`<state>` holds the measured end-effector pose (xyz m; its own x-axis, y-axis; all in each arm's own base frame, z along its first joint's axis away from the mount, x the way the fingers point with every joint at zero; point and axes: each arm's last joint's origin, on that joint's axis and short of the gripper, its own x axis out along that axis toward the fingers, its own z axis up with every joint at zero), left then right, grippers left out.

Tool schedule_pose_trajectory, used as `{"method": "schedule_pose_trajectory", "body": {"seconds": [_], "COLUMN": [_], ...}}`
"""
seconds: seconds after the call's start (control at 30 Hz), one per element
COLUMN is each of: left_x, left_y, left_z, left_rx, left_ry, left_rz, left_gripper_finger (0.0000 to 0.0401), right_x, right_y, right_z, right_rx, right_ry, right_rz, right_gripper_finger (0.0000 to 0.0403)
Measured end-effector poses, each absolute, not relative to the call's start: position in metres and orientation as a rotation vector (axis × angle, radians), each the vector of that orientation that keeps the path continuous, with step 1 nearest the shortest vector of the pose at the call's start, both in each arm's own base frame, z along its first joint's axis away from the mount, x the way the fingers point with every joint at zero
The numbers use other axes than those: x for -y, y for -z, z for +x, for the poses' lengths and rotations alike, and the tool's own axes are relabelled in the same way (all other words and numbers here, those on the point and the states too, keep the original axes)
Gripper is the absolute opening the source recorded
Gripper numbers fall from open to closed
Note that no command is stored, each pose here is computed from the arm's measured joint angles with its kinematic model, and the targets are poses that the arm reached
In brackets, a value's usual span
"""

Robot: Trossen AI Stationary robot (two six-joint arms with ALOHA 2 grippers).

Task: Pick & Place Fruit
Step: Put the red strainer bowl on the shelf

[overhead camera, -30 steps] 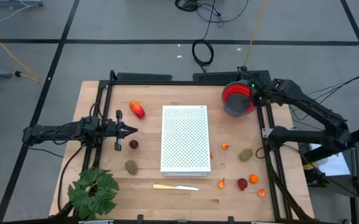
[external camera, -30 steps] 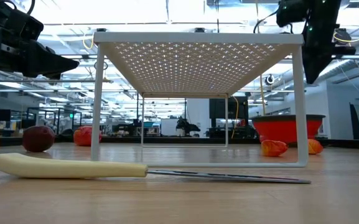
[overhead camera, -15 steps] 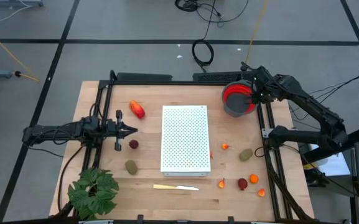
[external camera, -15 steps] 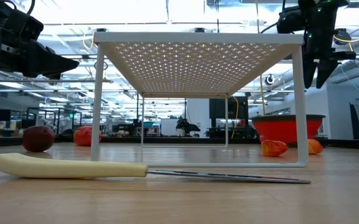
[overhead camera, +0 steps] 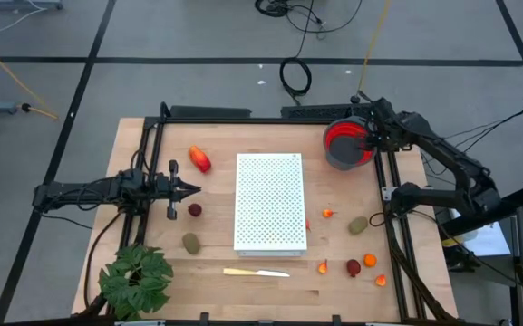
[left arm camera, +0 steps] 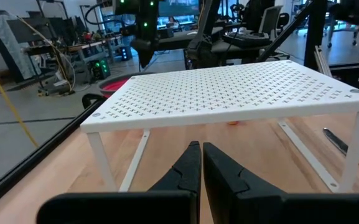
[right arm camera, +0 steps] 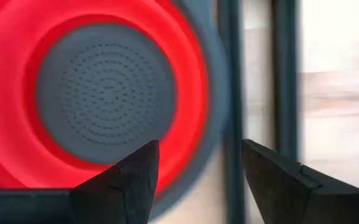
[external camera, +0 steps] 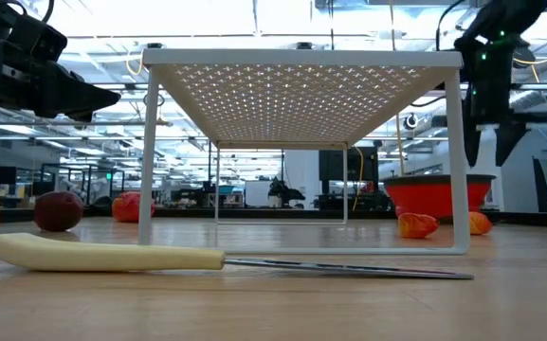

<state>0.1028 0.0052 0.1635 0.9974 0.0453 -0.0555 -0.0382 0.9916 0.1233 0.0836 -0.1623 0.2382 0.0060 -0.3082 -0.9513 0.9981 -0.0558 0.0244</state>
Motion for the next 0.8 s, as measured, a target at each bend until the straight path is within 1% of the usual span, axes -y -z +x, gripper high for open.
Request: {"method": "schedule_pose_trajectory", "body": {"seconds": [0.17, 0.4, 0.6, 0.8], "left_x": [-0.005, -0.005, -0.005, -0.005], "left_y": [-0.163, -0.163, -0.163, -0.163], "left_z": [0.103, 0.103, 0.103, 0.103], "left_rx": [-0.058, -0.058, -0.058, -0.059], "left_ry": [-0.042, -0.042, -0.042, -0.051], "left_rz": [0.124, 0.118, 0.121, 0.124], "left_gripper_finger": [0.0019, 0.0019, 0.0019, 0.0019], "right_x": [0.165, 0.16, 0.161, 0.157], "right_y": [-0.219, -0.197, -0.2, -0.208], "right_z": [0.081, 0.072, 0.073, 0.072], "right_rx": [-0.88, -0.922, -0.861, -0.804], "right_ry": [1.337, 1.373, 1.331, 1.333], "right_rz": [1.069, 1.106, 1.116, 1.086], "right_gripper_finger": [0.0216, 0.0214, 0.0216, 0.0212]}}
